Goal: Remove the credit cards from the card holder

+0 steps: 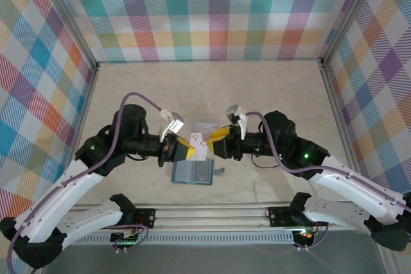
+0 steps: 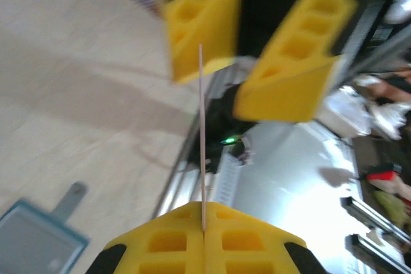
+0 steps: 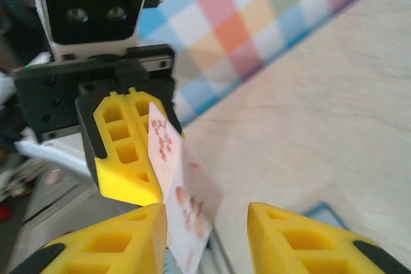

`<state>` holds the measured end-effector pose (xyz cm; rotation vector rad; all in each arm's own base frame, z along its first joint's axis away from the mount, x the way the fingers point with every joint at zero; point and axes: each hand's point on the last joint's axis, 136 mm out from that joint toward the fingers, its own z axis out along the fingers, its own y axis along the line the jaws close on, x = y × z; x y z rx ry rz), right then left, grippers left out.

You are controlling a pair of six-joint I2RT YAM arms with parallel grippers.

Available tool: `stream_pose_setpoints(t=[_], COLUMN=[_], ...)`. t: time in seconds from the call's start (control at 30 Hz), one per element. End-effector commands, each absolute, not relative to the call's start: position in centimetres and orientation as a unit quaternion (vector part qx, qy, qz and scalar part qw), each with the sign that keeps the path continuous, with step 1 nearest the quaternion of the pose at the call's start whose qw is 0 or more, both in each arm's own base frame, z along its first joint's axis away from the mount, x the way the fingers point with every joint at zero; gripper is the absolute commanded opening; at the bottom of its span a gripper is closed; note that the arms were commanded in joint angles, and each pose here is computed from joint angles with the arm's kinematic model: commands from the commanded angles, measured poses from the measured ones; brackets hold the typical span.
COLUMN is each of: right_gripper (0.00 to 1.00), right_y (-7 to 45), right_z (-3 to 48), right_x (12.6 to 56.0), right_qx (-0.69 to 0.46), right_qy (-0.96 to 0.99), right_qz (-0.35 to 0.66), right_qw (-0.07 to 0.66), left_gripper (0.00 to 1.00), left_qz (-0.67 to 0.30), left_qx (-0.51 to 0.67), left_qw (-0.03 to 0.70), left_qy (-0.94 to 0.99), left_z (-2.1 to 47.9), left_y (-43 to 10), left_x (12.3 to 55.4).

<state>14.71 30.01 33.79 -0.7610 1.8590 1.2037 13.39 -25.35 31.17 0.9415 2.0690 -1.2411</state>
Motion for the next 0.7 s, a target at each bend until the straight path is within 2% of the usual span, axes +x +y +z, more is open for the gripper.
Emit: stream_pose_setpoints(t=[0.0, 0.1, 0.2, 0.43, 0.67], right_gripper=[0.39, 0.40, 0.39, 0.37, 0.34], right_y=[25.8, 23.7, 22.2, 20.1, 19.5], right_z=[32.4, 31.1, 30.5, 29.8, 31.7], right_x=[18.5, 19.5, 20.1, 20.3, 20.1], right_qx=[-0.220, -0.190, -0.160, -0.137, -0.168], right_qy=[0.802, 0.822, 0.828, 0.833, 0.829], right_qz=[0.345, 0.309, 0.305, 0.301, 0.281], right_qw=[0.435, 0.438, 0.443, 0.443, 0.453], left_gripper=[0.01, 0.00, 0.00, 0.00, 0.00], left_qz=[-0.345, -0.287, -0.258, -0.203, -0.104], left_qx=[0.332, 0.346, 0.363, 0.509, 0.646], left_qw=[0.247, 0.226, 0.243, 0.216, 0.198], left_qy=[0.843, 0.864, 0.862, 0.808, 0.730], left_z=[26.3, 23.5, 23.1, 22.0, 21.8], left_y=[-24.1, -23.9, -24.7, -27.2, -27.0], left_x=[16.4, 18.0, 20.1, 22.9, 25.8])
